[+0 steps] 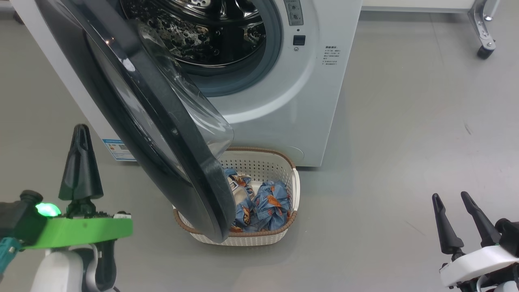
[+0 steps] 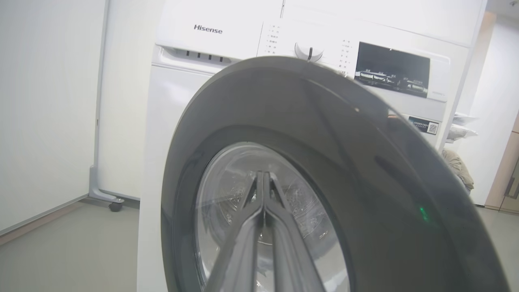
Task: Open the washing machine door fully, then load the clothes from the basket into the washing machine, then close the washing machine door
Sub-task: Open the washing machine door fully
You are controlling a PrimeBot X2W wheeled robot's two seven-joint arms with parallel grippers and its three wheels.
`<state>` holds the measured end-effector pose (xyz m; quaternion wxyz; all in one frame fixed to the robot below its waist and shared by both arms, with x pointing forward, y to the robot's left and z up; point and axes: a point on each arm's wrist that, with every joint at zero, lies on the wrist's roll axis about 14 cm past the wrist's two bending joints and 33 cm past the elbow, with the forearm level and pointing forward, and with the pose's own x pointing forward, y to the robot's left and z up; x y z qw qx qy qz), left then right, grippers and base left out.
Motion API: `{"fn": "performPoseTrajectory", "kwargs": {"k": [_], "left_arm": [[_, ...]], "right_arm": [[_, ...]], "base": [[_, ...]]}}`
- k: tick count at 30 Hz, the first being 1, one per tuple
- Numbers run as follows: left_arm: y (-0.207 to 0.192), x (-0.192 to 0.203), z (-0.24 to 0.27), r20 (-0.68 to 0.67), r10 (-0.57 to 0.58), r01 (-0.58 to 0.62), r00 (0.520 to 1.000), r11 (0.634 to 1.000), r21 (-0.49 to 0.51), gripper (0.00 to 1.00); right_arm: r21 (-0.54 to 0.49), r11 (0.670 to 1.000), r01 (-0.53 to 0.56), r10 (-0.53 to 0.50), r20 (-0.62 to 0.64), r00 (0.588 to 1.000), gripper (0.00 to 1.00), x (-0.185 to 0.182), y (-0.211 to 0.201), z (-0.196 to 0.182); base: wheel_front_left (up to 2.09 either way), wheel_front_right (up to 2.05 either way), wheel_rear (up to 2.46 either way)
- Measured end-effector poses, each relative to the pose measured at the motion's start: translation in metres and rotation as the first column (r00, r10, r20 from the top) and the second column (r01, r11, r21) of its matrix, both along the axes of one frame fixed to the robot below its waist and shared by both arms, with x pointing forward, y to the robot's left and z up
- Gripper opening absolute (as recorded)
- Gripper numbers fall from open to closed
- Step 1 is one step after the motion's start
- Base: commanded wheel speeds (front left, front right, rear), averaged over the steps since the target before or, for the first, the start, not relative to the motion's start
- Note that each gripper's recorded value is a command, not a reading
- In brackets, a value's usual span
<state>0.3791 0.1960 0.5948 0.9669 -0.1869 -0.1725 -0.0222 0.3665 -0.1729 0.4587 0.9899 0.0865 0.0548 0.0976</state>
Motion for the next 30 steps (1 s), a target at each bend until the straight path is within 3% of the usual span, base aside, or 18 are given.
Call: {"fn": "performPoseTrajectory", "kwargs": {"k": [6,11,21,25,30], "left_arm": [[-0.023,-0.009,0.065,0.207,-0.062,0.059,0.976,0.998,0.020,0.00],[-0.071,-0.020,0.084,0.267,-0.204,0.196,0.942,0.979,0.058,0.00],[-0.155,-0.046,0.040,0.132,-0.453,0.450,0.882,0.891,0.052,0.00],[-0.174,-0.055,0.012,0.045,-0.508,0.507,0.860,0.862,0.032,0.00],[-0.178,-0.053,-0.013,-0.036,-0.520,0.520,0.853,0.854,0.009,0.00]], "right_arm": [[-0.003,1.000,0.001,-0.001,0.001,1.000,1.00,-0.004,0.000,0.000],[-0.002,1.000,0.002,-0.002,0.012,1.000,1.00,-0.005,0.002,0.003],[-0.005,1.000,0.004,-0.004,0.022,1.000,1.00,-0.014,0.002,0.007],[-0.004,1.000,0.012,-0.012,0.018,1.000,1.00,-0.018,0.000,0.005],[-0.004,1.000,0.021,-0.021,0.021,1.000,1.00,-0.018,-0.003,0.006]], "base": [[0.00,0.00,0.00],[0.00,0.00,0.00],[0.00,0.00,0.00],[0.00,0.00,0.00],[0.00,0.00,0.00]]}}
